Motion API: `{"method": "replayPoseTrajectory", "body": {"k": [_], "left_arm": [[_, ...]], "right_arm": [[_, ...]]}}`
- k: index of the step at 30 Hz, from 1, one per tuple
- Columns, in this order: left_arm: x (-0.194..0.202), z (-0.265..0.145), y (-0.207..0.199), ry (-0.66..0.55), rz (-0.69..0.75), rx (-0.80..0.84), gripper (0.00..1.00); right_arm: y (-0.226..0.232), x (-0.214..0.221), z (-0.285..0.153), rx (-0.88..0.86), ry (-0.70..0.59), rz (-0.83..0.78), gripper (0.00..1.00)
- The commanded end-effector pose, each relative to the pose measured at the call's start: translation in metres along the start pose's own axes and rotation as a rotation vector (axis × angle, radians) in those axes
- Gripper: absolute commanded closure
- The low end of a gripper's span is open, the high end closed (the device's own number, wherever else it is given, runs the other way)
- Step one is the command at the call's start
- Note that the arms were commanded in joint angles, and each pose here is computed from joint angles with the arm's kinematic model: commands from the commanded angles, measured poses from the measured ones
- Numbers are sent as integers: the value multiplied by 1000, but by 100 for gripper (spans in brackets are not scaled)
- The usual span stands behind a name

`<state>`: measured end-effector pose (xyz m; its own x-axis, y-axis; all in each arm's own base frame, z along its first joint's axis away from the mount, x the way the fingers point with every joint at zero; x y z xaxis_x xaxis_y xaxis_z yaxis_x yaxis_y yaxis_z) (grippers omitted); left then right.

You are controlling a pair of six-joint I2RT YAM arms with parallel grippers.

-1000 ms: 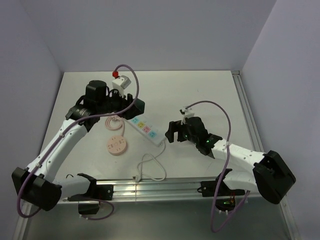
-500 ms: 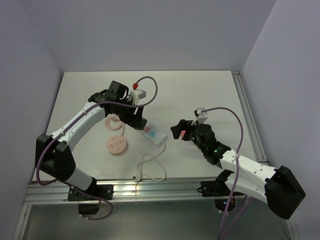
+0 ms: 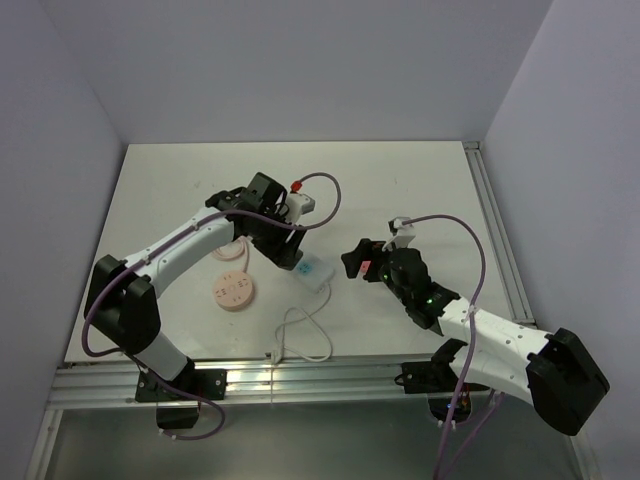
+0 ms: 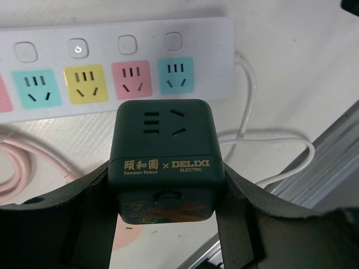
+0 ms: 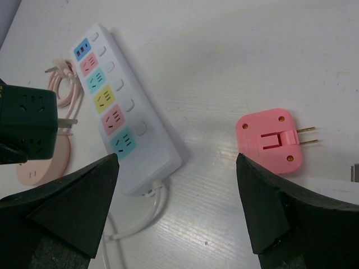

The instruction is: Insert the plug

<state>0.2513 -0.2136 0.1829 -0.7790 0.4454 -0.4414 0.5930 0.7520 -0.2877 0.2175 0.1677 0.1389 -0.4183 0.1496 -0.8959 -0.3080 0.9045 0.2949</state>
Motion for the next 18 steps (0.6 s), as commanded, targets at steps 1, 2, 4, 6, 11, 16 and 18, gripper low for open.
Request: {"method": "replayPoseTrajectory", "body": {"k": [1, 2, 4, 6, 11, 16, 18], "left_arm": [[-20, -11, 1, -84, 32, -36, 100], [-20, -9, 0, -83, 41, -31, 100], [-19, -5, -1, -69, 50, -19, 100], [-18, 0, 1, -49, 53, -32, 100], [-18, 7, 0, -53, 47, -13, 100], [-16, 19, 1, -37, 45, 2, 100], [-16, 21, 0, -42, 45, 13, 100]], "right_arm": [[-1, -9, 0, 10, -56, 23, 8], [-1, -8, -1, 13, -57, 26, 9], [-3, -8, -2, 13, -62, 31, 9], [-3, -10, -2, 14, -70, 34, 9], [-4, -9, -1, 21, -60, 28, 9], [-5, -9, 0, 30, -58, 24, 9], [-6, -9, 0, 35, -54, 20, 9]]}}
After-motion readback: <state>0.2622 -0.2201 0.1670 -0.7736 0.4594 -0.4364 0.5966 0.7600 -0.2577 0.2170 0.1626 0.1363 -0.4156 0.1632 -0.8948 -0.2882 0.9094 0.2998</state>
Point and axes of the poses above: each gripper's point midway between its finger pads, its own z axis out along the fingers, its own y axis along the line the jaws close on, x = y × z, the point moved 6 cm from there along -z, back along the fingers, and after that the axes turned 10 degrees about -z, right-handed, at the moved point
